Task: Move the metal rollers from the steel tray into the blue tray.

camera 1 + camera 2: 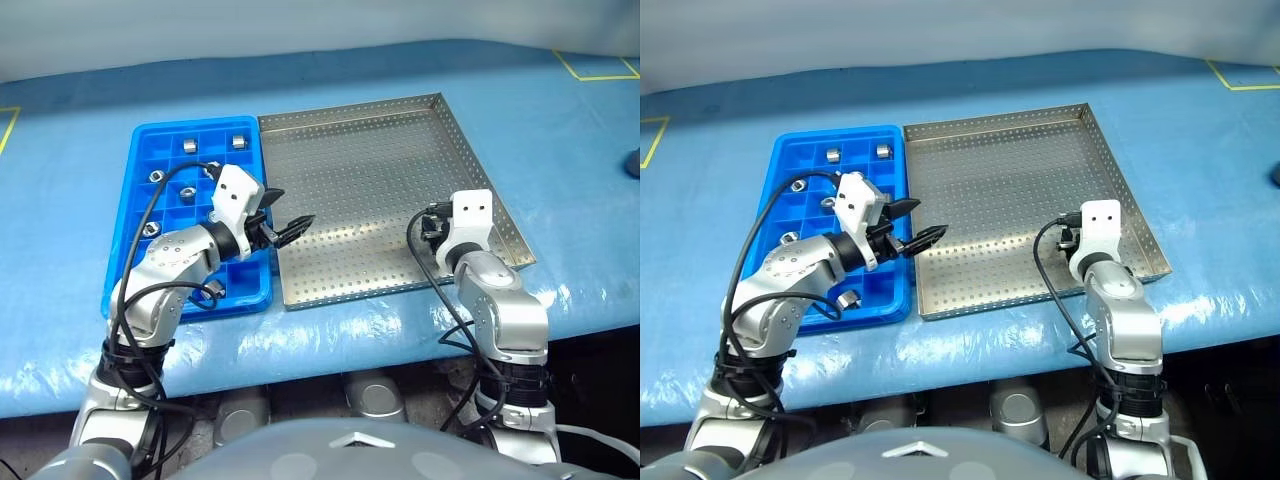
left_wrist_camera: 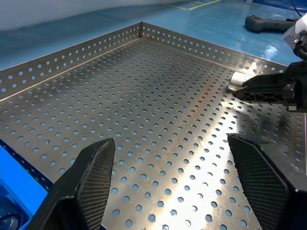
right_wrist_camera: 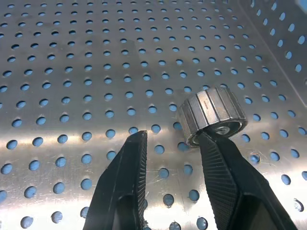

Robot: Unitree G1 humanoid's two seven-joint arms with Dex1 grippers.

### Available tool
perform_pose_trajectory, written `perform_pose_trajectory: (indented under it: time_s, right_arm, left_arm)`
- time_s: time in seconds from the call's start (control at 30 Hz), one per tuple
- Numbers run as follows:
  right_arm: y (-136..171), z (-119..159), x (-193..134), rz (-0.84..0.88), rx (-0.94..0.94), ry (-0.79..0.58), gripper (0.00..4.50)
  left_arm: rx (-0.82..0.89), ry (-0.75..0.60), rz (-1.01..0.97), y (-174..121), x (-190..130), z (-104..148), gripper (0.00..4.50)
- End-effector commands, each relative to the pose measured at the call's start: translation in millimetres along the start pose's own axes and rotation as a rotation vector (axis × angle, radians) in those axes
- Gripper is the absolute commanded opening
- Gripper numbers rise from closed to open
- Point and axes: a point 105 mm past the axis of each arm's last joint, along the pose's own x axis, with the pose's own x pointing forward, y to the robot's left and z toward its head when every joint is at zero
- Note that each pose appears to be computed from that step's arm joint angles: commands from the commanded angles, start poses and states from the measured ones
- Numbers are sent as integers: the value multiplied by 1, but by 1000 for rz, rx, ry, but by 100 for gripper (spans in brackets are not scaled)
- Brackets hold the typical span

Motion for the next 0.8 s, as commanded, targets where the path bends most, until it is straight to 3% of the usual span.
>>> perform_pose_trajectory:
  time_s: [0.03, 0.07, 0.27, 0.53, 0.63, 0.8]
  right_arm:
    - [-19, 25, 2, -133, -27, -97, 263]
    - [-21, 27, 4, -154, -31, -108, 290]
    - [-27, 30, 21, -169, 46, -141, 290]
    - [-50, 2, 43, -270, 135, -111, 290]
    - [-49, 5, 44, -294, 148, -114, 231]
    - [-47, 21, 42, -296, 164, -182, 69]
  left_arm:
    - [35, -50, -6, -3, -4, 14, 408]
    - [35, -51, -7, -4, -4, 15, 408]
    - [33, -52, -21, -7, -1, 14, 408]
    - [27, -51, -30, -11, 0, 12, 408]
    - [29, -47, -31, -12, -1, 11, 408]
    - [27, -46, -28, -12, -1, 11, 408]
